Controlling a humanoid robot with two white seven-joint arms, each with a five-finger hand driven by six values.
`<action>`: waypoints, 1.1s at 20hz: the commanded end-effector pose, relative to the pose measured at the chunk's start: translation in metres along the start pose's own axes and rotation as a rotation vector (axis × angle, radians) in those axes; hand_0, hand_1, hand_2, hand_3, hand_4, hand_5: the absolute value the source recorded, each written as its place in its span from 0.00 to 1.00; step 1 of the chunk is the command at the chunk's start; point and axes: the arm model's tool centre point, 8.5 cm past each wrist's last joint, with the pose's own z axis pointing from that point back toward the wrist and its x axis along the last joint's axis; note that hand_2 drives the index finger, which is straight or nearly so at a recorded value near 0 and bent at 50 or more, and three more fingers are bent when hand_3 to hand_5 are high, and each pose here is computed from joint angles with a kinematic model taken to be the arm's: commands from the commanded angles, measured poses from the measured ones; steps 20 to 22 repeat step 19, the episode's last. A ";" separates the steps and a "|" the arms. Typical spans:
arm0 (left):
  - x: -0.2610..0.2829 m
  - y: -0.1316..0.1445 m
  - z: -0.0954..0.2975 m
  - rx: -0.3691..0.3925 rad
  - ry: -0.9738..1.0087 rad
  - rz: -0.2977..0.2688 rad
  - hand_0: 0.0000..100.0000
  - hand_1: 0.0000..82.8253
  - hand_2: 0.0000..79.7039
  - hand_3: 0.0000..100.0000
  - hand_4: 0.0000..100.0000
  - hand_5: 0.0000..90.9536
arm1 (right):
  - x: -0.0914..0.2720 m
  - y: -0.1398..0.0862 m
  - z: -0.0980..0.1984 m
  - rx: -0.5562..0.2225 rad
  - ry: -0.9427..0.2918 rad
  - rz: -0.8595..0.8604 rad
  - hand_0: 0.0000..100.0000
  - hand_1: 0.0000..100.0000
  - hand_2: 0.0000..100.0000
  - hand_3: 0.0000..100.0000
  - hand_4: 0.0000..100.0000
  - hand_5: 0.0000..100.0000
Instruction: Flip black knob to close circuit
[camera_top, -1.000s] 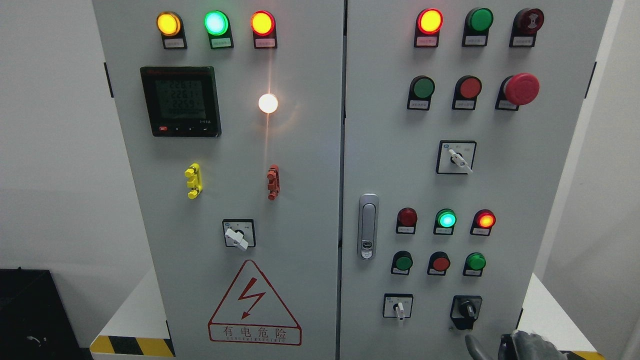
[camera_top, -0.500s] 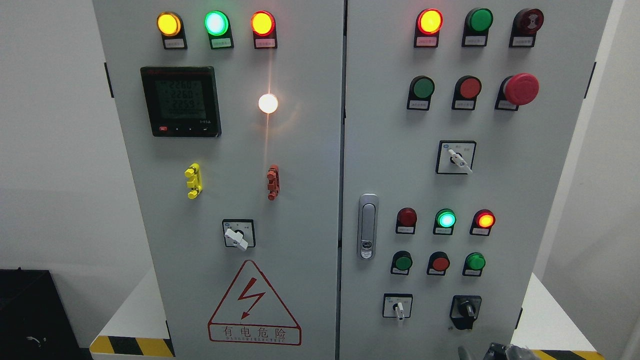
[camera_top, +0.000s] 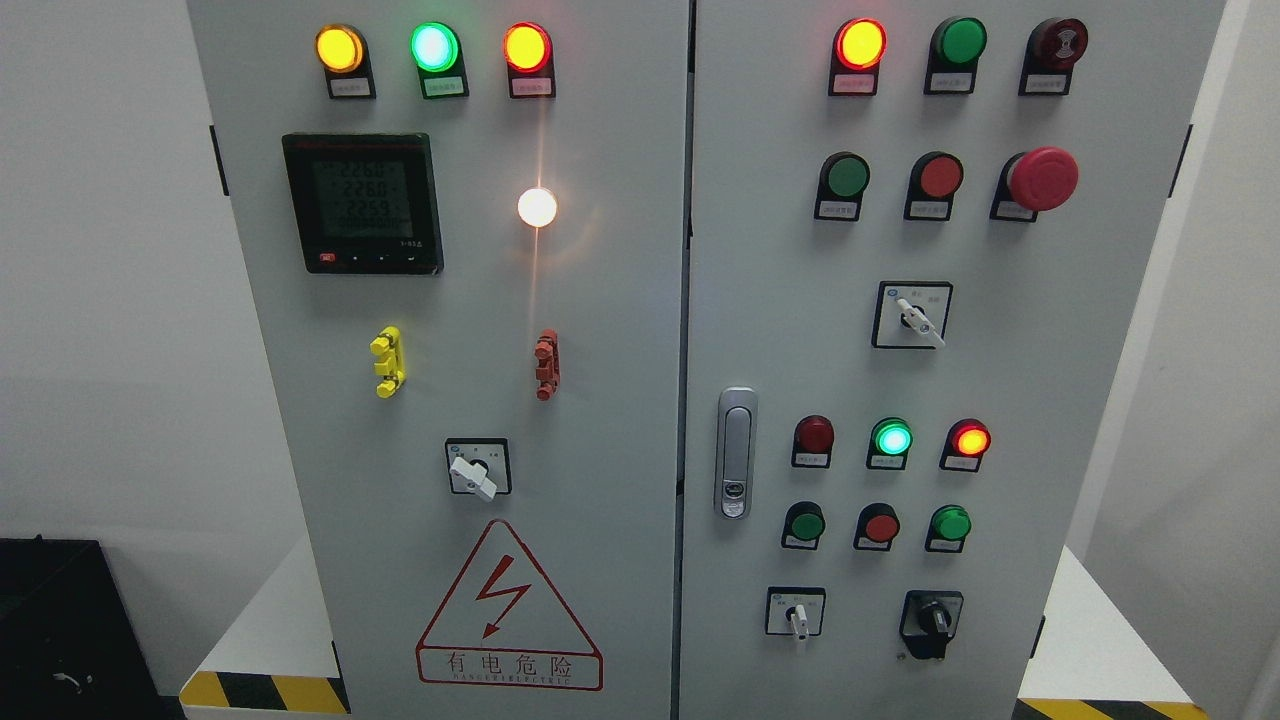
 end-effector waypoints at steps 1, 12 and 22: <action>0.000 0.000 0.000 0.001 0.000 0.000 0.12 0.67 0.00 0.00 0.00 0.00 | 0.007 0.006 0.034 0.049 -0.031 -0.292 0.00 0.01 0.28 0.48 0.46 0.39; 0.000 0.000 0.000 0.001 0.000 0.000 0.12 0.67 0.00 0.00 0.00 0.00 | 0.011 0.020 0.067 0.216 -0.166 -0.684 0.00 0.00 0.00 0.02 0.00 0.00; 0.000 0.000 0.000 0.001 0.000 0.000 0.12 0.67 0.00 0.00 0.00 0.00 | 0.006 0.024 0.068 0.228 -0.162 -0.710 0.00 0.00 0.00 0.00 0.00 0.00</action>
